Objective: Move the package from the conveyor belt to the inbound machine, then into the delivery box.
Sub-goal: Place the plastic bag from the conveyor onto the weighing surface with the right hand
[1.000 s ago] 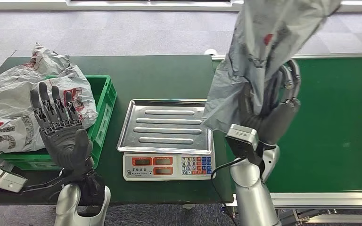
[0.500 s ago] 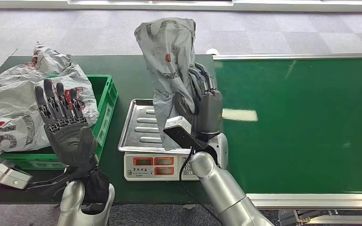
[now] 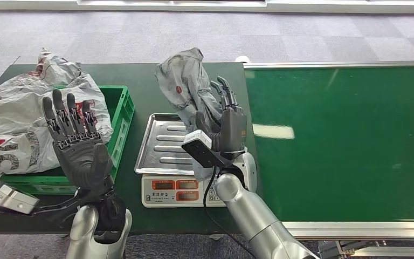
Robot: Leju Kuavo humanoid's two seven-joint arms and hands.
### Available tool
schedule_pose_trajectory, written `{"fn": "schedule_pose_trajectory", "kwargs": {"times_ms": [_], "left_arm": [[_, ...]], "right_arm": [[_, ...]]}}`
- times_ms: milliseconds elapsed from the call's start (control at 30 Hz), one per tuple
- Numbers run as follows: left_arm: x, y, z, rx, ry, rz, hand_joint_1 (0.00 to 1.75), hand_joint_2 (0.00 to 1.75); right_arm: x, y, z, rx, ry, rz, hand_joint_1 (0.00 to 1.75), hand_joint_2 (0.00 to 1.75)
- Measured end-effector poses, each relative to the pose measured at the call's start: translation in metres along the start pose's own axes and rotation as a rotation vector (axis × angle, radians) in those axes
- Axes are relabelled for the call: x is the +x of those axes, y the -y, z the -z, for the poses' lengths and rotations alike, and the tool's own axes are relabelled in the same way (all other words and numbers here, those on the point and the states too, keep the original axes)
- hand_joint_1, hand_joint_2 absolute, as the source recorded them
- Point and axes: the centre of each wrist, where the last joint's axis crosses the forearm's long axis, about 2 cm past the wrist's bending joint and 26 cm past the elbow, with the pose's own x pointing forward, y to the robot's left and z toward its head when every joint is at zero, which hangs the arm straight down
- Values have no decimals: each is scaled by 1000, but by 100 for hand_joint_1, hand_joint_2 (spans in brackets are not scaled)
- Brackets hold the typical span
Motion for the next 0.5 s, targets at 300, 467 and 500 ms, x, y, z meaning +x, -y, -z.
{"fn": "schedule_pose_trajectory", "kwargs": {"times_ms": [300, 467, 500], "left_arm": [[0, 0, 0, -1, 1, 0, 0, 175], [-1, 0, 1, -2, 0, 1, 0, 175], [-1, 0, 1, -2, -1, 1, 0, 175]], "right_arm": [[-5, -7, -2, 66, -56, -9, 0, 0], [-7, -8, -2, 87, -70, -6, 0, 0], [-8, -8, -2, 90, -73, -4, 0, 0]]}}
